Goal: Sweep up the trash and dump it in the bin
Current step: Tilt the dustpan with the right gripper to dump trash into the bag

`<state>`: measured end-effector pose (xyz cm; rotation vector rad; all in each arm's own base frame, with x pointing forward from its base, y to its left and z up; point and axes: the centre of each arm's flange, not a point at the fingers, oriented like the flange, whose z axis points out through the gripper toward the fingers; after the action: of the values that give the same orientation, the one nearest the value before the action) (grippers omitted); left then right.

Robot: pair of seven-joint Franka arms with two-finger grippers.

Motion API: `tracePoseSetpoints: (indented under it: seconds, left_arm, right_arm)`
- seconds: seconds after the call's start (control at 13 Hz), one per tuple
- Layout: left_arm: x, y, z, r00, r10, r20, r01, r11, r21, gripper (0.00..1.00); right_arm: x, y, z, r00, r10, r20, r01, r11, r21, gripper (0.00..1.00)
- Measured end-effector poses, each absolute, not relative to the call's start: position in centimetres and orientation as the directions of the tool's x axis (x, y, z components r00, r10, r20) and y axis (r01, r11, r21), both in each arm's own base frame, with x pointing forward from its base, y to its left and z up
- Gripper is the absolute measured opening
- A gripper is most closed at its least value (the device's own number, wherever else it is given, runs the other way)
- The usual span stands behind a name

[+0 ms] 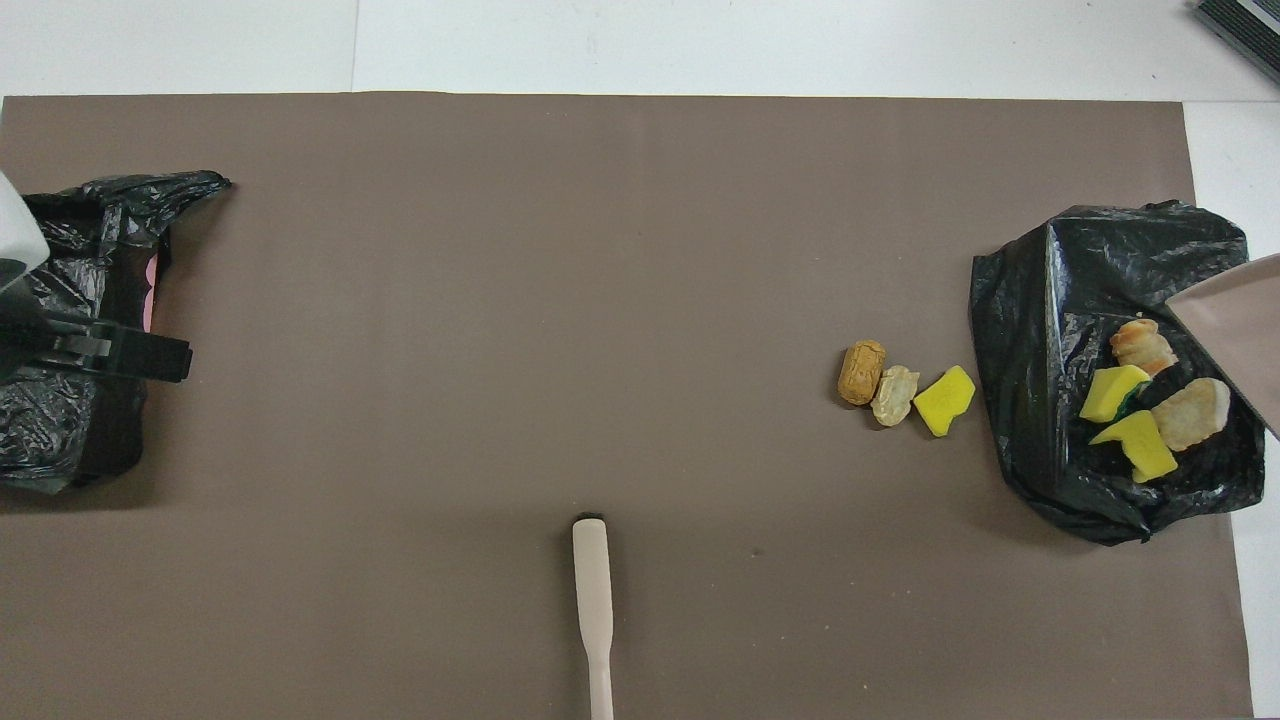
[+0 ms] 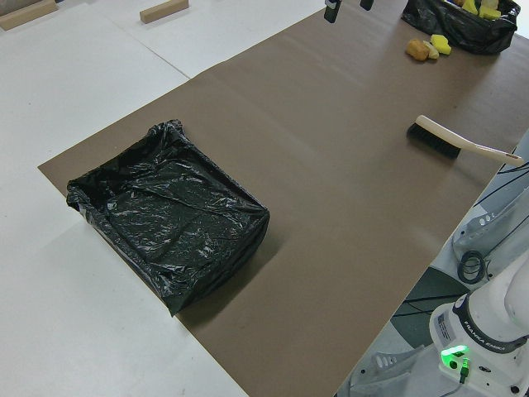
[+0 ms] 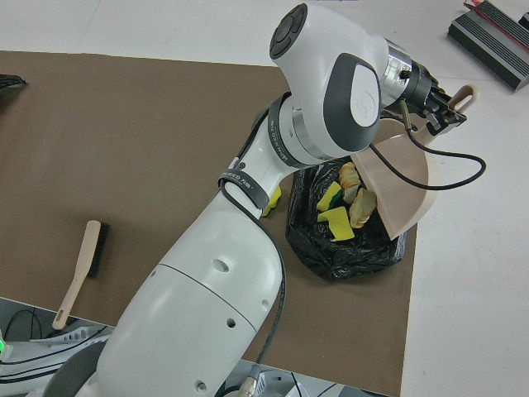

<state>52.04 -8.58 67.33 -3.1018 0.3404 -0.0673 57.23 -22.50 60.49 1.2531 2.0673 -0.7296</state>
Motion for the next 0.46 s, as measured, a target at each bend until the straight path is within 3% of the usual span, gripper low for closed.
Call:
tracePoseSetpoints:
  seconds: [0.31,0.46]
  left_arm:
    - [54.3,-7.6,67.1,0.981,-0.191,0.023,-0.191,-0.982,0.009,1.00]
    - [54.2,-7.3,67.5,0.982,-0.186,0.029,-0.186,-0.982,0.016,1.00]
  right_arm:
    - [54.1,-20.1,64.9,-0.331,0.622,-0.709,0.934,0.324,-0.151,0.33]
    - [53.4,-17.7,65.0,-0.249,0.718,-0.650,0.964,0.247,-0.096,0.33]
